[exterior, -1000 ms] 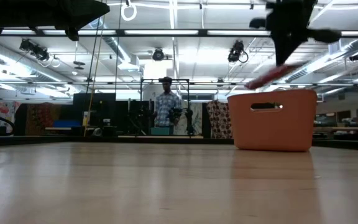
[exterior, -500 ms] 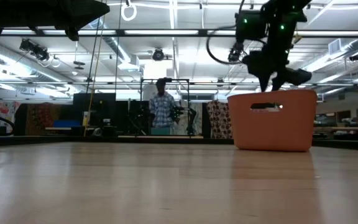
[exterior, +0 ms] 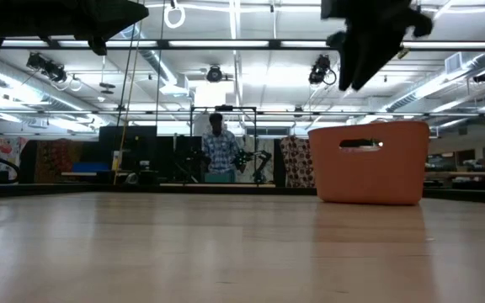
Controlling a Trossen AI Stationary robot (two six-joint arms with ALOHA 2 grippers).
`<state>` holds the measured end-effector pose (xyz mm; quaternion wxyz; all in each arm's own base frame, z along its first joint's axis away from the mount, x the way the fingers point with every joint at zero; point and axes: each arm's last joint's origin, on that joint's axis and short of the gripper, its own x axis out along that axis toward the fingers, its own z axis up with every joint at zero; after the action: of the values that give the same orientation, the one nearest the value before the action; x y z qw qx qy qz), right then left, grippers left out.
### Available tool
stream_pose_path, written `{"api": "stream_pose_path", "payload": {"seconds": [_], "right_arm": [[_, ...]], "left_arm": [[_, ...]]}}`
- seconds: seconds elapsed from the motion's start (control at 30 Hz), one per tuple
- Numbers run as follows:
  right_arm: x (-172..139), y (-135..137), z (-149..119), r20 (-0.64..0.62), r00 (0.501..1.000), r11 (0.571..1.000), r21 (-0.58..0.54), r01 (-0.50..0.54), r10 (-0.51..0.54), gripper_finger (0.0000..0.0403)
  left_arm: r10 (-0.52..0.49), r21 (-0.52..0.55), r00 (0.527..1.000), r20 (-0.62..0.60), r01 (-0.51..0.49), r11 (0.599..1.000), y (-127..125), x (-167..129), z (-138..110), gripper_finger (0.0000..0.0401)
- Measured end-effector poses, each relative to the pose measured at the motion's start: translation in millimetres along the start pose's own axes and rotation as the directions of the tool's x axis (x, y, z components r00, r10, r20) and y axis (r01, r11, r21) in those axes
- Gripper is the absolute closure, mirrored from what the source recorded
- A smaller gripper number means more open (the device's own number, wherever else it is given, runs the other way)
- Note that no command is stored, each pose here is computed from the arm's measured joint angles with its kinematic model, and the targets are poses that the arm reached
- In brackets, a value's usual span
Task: Sort popcorn bags into baskets
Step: Put the red popcorn bag into the orange bin
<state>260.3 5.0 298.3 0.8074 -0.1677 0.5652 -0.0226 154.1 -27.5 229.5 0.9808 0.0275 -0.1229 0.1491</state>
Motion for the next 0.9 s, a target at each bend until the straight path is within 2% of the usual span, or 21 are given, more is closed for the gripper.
{"api": "stream_pose_path", "payload": {"seconds": [0.1,0.2,0.4,0.47,0.53,0.6,0.73,0.8,0.9], "right_arm": [[-5.3,30.1,7.4,0.046,0.990,0.991,-0.010,-0.132,0.133,0.0226],[-3.0,63.7,13.5,0.024,0.981,0.982,-0.005,-0.190,0.190,0.0226],[14.7,143.3,14.6,-0.140,0.941,0.934,-0.145,-0.327,0.308,0.0227],[22.7,164.0,10.2,-0.227,0.915,0.916,-0.152,-0.371,0.334,0.0228],[32.2,180.1,4.5,-0.334,0.871,0.905,-0.098,-0.413,0.361,0.0233],[40.8,191.3,-2.6,-0.451,0.807,0.904,0.002,-0.427,0.382,0.0238],[47.8,206.9,-16.1,-0.615,0.690,0.920,0.181,-0.348,0.382,0.0243],[46.9,209.5,-22.3,-0.644,0.665,0.924,0.230,-0.305,0.380,0.0242],[44.8,208.4,-33.9,-0.616,0.658,0.901,0.326,-0.287,0.433,0.0242]], "left_arm": [[0.000,0.000,1.000,0.000,0.000,1.000,0.0,0.0,0.0,0.0390],[0.000,-0.008,1.000,0.000,0.000,1.000,0.0,0.0,0.0,0.0390],[0.000,-0.009,1.000,0.000,0.000,1.000,0.0,0.0,0.0,0.0390],[-0.001,-0.009,1.000,0.000,0.001,1.000,-0.1,0.0,0.0,0.0390],[0.000,-0.009,1.000,0.000,0.000,1.000,-0.1,0.0,-0.1,0.0390],[-0.001,-0.009,1.000,-0.001,0.001,1.000,-0.1,0.0,-0.1,0.0390],[-0.001,-0.009,1.000,0.000,0.001,1.000,-0.1,0.0,-0.1,0.0390],[0.000,-0.009,1.000,0.000,0.000,1.000,0.0,0.0,0.0,0.0390],[-0.002,-0.006,1.000,-0.007,0.002,1.000,-0.2,0.0,-0.7,0.0390]]}}
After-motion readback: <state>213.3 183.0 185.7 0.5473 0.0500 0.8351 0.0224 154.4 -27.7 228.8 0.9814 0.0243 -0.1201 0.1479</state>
